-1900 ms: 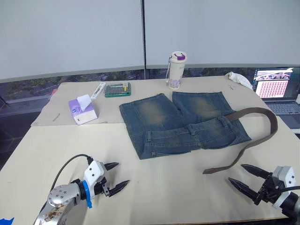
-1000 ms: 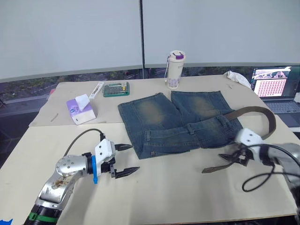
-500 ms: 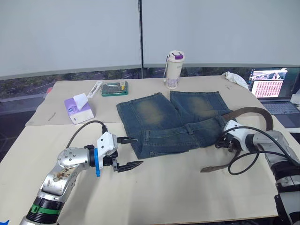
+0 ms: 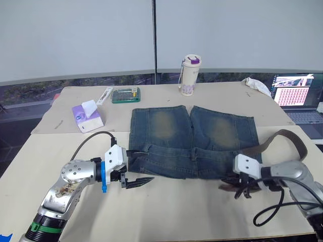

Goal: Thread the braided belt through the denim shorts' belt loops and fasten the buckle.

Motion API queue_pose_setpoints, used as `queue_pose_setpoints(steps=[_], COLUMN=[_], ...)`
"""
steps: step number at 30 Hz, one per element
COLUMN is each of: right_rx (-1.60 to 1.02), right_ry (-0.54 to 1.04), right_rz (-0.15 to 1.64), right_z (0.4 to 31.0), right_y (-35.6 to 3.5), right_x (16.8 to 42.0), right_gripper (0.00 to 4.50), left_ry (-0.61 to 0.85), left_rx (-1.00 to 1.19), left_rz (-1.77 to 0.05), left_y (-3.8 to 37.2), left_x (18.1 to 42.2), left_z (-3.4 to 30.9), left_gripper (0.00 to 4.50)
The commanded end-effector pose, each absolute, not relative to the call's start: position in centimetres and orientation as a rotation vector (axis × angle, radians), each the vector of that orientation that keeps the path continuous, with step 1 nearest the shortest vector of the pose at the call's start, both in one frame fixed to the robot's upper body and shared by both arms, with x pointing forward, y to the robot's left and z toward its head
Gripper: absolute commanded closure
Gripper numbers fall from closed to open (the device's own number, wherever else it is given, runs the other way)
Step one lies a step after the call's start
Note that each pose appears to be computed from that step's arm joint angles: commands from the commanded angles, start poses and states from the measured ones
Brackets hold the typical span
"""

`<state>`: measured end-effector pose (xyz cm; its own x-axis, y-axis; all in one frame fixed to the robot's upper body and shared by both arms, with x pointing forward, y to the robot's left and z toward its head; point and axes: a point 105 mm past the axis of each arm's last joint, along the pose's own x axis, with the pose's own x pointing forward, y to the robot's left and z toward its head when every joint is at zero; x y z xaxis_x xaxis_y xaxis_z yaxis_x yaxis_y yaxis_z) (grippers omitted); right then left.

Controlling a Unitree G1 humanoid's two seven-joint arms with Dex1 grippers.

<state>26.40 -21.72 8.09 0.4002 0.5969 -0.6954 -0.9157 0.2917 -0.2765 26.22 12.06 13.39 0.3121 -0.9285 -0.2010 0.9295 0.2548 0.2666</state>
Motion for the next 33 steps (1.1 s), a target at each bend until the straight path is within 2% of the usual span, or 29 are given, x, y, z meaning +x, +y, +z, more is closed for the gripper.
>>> queue_pose_setpoints(steps=[1, 2, 6, 12, 15, 18, 25, 29, 33], right_rx=[-0.708, -0.697, -0.626, -0.547, -0.556, -0.574, -0.693, -0.742, -0.749], right_ry=[0.483, 0.48, 0.472, 0.572, 0.636, 0.642, 0.637, 0.685, 0.687], right_rz=[1.064, 1.061, 1.05, 1.096, 1.172, 1.211, 1.179, 1.205, 1.212], right_z=[9.2, 9.5, 13.2, 14.5, 13.3, 12.1, 10.0, 9.1, 9.0], right_y=[-21.5, -21.5, -22.9, -25.2, -25.0, -24.2, -24.2, -24.7, -24.9], right_x=[25.7, 25.5, 24.2, 21.6, 20.0, 19.6, 21.1, 20.8, 20.8], right_gripper=[4.11, 3.89, 2.42, 0.4, 0.4, 0.4, 0.4, 1.49, 2.9], left_ry=[-0.034, -0.034, -0.026, -0.022, -0.02, -0.02, -0.016, -0.018, -0.009], left_rx=[0.389, 0.388, 0.394, 0.393, 0.395, 0.397, 0.409, 0.416, 0.398], left_rz=[-1.288, -1.29, -1.313, -1.339, -1.355, -1.362, -1.372, -1.381, -1.407], left_y=[11.6, 11.6, 11.5, 10.9, 10.6, 10.4, 10.3, 10.1, 10.0], left_x=[26.0, 26.0, 25.8, 25.4, 25.2, 25.2, 25.1, 25.0, 24.5], left_z=[14.3, 14.3, 14.1, 13.9, 13.8, 13.7, 13.6, 13.6, 13.6], left_gripper=[0.0, 0.0, 0.0, 0.0, 0.0, 0.0, 0.0, 0.0, 0.0])
